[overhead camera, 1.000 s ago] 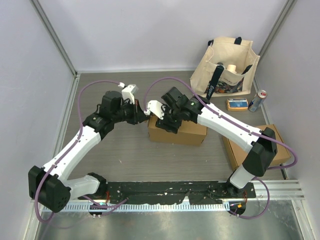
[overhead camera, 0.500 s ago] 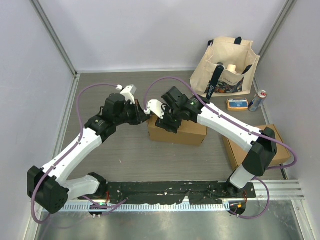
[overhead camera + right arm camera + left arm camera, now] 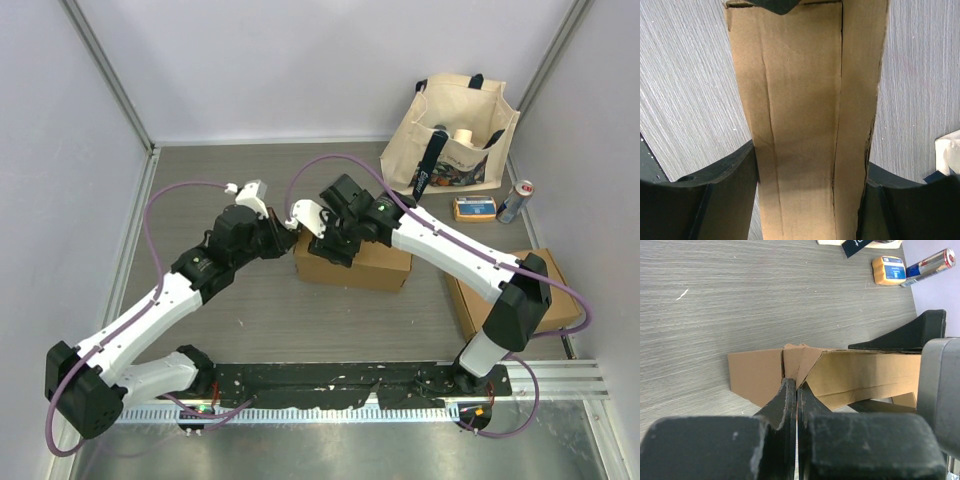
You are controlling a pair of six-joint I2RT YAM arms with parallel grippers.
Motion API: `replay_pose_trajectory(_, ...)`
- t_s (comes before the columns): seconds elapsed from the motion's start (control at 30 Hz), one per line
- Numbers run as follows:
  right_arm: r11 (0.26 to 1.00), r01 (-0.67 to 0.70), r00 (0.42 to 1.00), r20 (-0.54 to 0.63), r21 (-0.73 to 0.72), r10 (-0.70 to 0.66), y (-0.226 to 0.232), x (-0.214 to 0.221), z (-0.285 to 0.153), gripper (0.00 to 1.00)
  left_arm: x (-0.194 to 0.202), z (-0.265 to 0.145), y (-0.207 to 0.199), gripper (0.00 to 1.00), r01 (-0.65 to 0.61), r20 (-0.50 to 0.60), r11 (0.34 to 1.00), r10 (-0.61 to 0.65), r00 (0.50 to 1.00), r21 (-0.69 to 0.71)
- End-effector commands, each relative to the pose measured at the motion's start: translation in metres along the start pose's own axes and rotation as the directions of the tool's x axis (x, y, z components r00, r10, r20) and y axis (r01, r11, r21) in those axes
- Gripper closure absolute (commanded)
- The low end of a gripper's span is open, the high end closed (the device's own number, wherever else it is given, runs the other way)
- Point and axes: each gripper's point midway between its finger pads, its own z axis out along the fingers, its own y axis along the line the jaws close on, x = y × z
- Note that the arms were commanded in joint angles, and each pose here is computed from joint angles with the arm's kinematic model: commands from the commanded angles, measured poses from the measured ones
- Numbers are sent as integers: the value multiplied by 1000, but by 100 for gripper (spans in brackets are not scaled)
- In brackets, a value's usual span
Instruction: Fold the paper box
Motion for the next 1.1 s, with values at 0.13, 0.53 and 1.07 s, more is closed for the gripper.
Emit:
replay_pose_trajectory(0.13,985,-160,972,165,-64,168,2,-42,14,68,19,7,33,100,20,7,987,-20,1000,-158)
replay_pose_trajectory(0.53,766,-639,748,286,68,599,-8,-29,-81,9,22,11,48,100,2,4,973,-1,1000,-232)
replay_pose_trajectory(1.07,275,-864,478,518,421,710,-69,109,-185,27,13,16,35,100,-37,-27,978,32,999,-206)
